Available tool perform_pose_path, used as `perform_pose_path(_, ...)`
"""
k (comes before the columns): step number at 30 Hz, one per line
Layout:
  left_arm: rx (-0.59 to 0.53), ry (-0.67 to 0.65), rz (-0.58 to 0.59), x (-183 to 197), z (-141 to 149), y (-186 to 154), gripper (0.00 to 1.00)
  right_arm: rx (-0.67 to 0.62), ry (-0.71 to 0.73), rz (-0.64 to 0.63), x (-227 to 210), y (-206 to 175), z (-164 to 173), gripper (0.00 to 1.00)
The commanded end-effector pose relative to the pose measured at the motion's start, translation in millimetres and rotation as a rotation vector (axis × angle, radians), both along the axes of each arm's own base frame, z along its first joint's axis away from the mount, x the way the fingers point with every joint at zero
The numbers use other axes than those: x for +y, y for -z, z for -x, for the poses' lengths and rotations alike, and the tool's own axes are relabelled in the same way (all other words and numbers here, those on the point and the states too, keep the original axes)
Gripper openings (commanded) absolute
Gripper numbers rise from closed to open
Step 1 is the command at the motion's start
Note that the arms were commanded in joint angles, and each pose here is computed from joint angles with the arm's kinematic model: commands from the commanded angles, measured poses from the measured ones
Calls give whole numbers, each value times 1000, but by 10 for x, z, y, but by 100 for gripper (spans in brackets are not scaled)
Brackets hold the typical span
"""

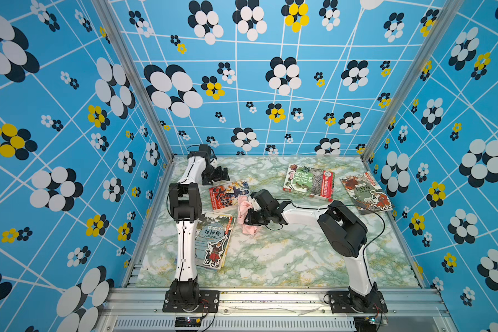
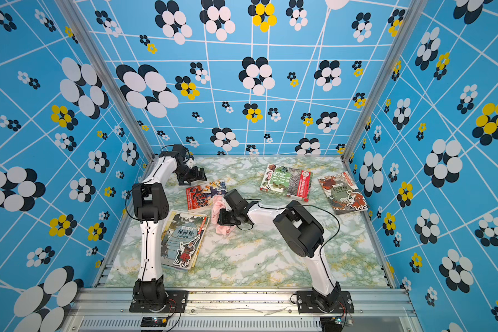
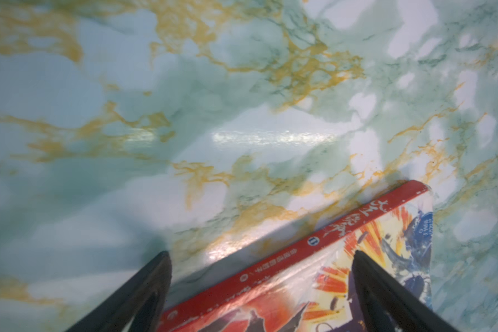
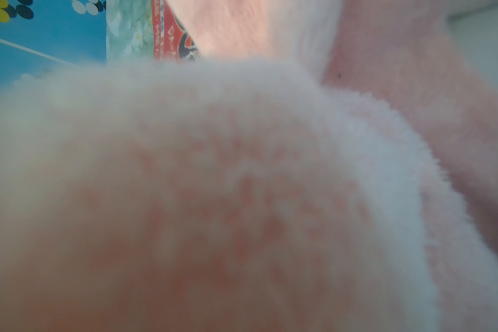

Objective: Wipe the cover of the book
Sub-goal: Move the book to the center of the board.

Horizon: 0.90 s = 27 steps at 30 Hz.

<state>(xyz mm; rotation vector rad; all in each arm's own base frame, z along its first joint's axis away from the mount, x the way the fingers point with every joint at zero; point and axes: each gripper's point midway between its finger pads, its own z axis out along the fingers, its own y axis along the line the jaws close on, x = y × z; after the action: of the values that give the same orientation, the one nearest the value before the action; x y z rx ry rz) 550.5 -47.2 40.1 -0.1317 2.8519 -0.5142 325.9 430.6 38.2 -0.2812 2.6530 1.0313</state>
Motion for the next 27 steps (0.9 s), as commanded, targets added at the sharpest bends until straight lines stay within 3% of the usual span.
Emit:
perform_pose_path(1, 76, 30, 33, -156, 120, 208, 99, -33, 108, 29, 21, 121, -341, 0)
perform_pose_path(7, 139, 73, 67, -455, 274, 289, 99, -76, 224, 10, 10, 97, -938, 0)
perform_pose_path(14, 188, 65, 160, -800, 439, 265, 99, -103, 303, 23, -407, 18, -1373, 0)
perform_pose_path(19, 193, 78, 211, -1158, 659, 192, 99, -96, 276, 25, -604, -33, -1352, 0)
perform_pose_path(24, 176, 108, 257, -1449, 1000, 165, 99, -55, 216, 73, -821, 143, -983, 0)
perform_pose_path(27, 153, 109, 306, -1557, 1182, 76, 99, -43, 191, 64, -930, 63, -745, 0)
